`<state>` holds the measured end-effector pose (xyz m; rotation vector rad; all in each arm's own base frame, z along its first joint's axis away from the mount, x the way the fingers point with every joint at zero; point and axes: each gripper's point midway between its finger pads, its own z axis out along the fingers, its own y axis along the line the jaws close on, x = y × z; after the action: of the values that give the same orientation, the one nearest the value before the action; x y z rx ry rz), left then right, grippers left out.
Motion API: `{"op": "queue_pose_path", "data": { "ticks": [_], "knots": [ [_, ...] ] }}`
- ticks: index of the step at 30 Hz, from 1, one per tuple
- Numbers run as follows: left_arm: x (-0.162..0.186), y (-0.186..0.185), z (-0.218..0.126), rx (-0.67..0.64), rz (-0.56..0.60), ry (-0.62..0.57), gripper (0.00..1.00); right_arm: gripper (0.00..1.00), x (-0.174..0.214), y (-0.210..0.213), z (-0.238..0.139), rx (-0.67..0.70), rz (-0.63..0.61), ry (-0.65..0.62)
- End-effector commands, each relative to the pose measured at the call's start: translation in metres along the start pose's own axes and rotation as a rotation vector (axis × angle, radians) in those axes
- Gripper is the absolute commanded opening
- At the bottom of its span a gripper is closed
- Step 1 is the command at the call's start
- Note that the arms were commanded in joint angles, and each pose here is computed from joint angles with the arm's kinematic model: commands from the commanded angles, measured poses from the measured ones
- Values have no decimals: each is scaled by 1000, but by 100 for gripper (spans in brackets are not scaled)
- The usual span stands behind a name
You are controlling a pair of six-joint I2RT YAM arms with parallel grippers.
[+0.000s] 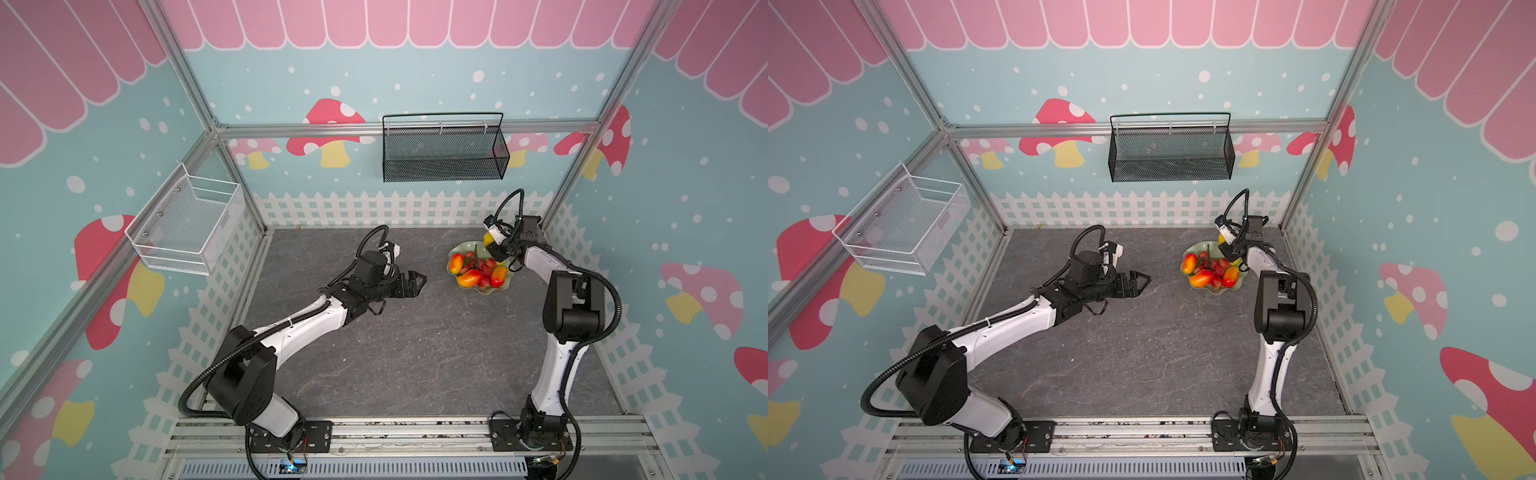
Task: Place and organize the fake fruits in the fruit bowl
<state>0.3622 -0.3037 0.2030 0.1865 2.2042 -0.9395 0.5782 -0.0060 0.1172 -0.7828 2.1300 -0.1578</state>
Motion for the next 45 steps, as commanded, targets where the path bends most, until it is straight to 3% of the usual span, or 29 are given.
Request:
{"op": "queue_pose_path", "data": {
  "ticks": [1, 10, 16, 19, 23, 26, 29, 32, 33, 37, 39, 43, 45],
  "knots": [
    [-10, -5, -6, 7, -3, -24, 99, 63, -16, 0, -4, -21, -12, -47],
    [-13, -6, -22, -16, 44, -46, 99, 71, -49, -1, -43, -21, 45, -147],
    [-32, 27, -64, -178, 107, -127, 99, 76, -61, 9, -100, 9, 131, -248],
    [-39, 60, -89, -292, 80, -174, 99, 78, -47, 6, -124, 87, 265, -228],
    [-40, 116, -131, -554, 86, -271, 99, 78, -5, 17, -158, 180, 570, -179],
    [-37, 162, -173, -826, 99, -392, 99, 79, 31, 48, -183, 187, 710, -194],
    [-25, 203, -205, -1034, 119, -509, 99, 81, 65, 68, -206, 258, 742, -229],
    [-8, 229, -217, -1182, 215, -539, 99, 86, 93, 70, -220, 390, 712, -256],
    [-4, 237, -216, -1209, 253, -546, 99, 100, 100, 68, -223, 438, 699, -280],
    [0, 260, -215, -1260, 285, -611, 100, 98, 105, 71, -233, 521, 637, -449],
    [-10, 263, -202, -1159, 305, -624, 100, 98, 108, 79, -229, 514, 590, -487],
    [-20, 281, -183, -998, 247, -652, 100, 98, 111, 79, -206, 482, 565, -437],
    [-14, 297, -171, -970, 235, -642, 99, 98, 102, 80, -208, 470, 545, -506]
  ]
}}
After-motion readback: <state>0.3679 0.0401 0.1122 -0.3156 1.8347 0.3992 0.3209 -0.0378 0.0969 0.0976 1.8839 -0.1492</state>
